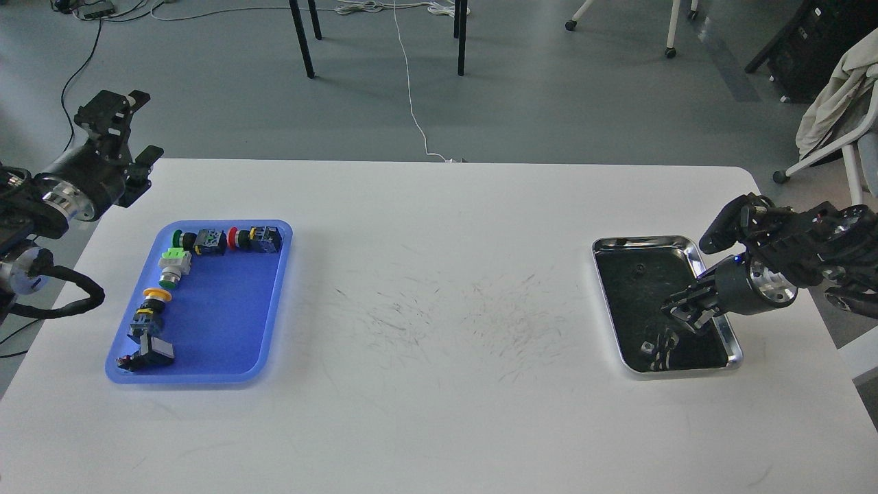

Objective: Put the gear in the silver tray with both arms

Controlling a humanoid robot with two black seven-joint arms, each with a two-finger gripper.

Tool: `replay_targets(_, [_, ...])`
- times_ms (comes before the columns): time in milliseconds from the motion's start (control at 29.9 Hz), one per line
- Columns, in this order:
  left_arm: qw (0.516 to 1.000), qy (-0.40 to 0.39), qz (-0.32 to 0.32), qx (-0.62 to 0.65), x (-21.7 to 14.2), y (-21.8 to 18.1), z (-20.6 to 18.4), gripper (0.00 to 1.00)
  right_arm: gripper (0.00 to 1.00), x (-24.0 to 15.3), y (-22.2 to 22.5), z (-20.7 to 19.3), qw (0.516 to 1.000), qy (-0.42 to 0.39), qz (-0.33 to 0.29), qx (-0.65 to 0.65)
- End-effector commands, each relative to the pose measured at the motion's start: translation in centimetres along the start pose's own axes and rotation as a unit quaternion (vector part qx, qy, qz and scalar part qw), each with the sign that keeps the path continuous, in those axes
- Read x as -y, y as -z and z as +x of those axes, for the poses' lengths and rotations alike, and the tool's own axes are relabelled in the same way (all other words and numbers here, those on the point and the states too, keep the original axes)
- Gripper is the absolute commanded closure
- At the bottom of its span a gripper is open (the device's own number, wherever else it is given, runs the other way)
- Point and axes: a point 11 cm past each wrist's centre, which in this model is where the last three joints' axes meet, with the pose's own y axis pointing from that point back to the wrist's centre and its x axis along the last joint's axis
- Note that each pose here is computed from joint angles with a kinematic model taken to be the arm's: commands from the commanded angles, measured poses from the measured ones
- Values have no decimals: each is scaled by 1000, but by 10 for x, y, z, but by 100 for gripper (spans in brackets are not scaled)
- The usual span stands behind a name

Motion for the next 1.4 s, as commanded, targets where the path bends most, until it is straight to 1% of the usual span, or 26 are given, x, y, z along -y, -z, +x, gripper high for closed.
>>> replay_targets(0, [1000,0,0,0,0,0,0,2,60,0,-1,3,1000,-7,-1,1])
replay_targets(134, [1000,-1,1,0,0,1,0,2,54,1,1,3,1000,-5,2,1])
replay_targets(267, [1000,-2,4,0,-2,4,0,2,52,0,1,4,1000,-7,2,1])
replay_targets(334, [1000,-2,4,0,-2,4,0,2,48,1,2,4,1000,-7,3,1])
replay_targets(368, [1000,-2,4,0,-2,4,0,2,46,-1,1,6,1000,-10,1,1])
replay_targets(434, [1000,-2,4,1,-2,4,1,2,33,-4,-2,14,1000,-28,-2,7])
replay_targets(468, [1000,-3,4,1,-2,3,2,2,28,-6,-3,23,999,-47,-2,13])
replay_targets(535, [1000,-4,5,3,-5,3,5,2,26,-8,4,49,994,-99,14,43])
replay_targets(602, [1000,-9,6,8,-8,1,12,2,20,-9,7,61,986,-137,29,87])
replay_targets(735, [1000,-9,7,9,-10,1,13,2,19,-19,3,77,977,-175,34,119])
replay_targets(769, [1000,-8,7,9,-10,1,13,2,18,-24,1,84,972,-192,35,129])
replay_targets(902, [1000,2,15,3,-18,5,18,2,12,-50,-11,106,946,-264,41,183])
replay_targets(969, [1000,5,15,2,-21,3,22,2,12,-61,-16,114,931,-294,47,209])
replay_targets(1236, [1000,15,22,11,-29,-1,32,2,11,-86,-32,122,881,-370,60,291])
replay_targets(1370, [1000,8,17,8,-32,-4,37,2,11,-98,-45,123,834,-438,54,331])
